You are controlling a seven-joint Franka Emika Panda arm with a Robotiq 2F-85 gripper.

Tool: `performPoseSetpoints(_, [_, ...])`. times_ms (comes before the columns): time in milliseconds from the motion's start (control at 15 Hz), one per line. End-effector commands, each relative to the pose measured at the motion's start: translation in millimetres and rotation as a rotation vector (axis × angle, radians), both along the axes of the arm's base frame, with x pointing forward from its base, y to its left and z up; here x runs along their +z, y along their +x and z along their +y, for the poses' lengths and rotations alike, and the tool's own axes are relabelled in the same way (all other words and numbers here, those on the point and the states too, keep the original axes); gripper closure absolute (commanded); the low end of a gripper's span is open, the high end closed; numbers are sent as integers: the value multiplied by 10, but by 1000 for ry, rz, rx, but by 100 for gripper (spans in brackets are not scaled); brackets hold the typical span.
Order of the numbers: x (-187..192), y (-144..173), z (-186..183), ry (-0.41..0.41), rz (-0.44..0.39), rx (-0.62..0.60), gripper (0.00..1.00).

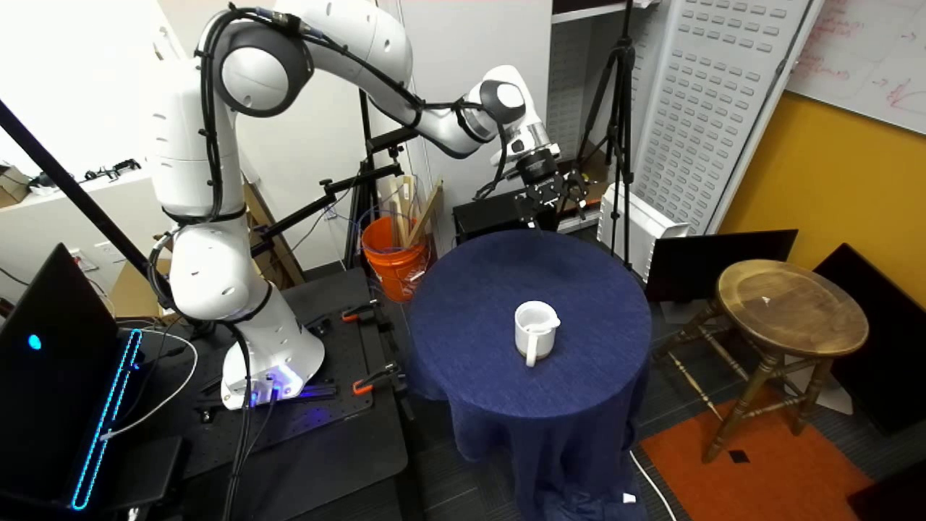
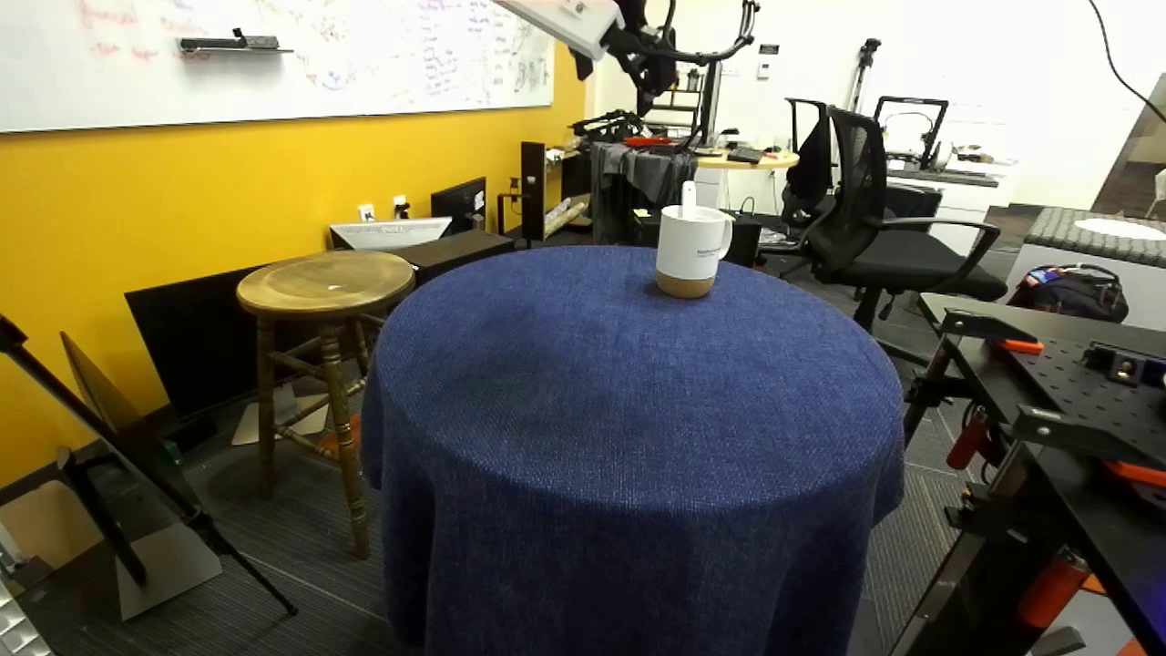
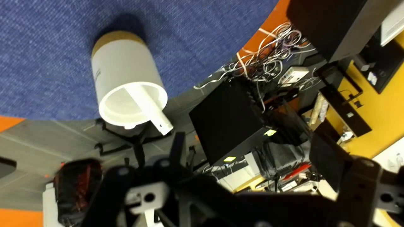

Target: Put the black marker inside the white mug

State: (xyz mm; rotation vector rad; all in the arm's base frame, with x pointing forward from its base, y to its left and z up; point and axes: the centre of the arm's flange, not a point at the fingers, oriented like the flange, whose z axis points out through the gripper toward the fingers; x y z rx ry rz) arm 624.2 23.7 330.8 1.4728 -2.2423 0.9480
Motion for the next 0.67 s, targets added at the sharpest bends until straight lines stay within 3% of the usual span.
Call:
performPoseSetpoints(0, [33,35,42,23,-32,23,0])
performPoseSetpoints(600, [63,65,82,45,-65,39,0])
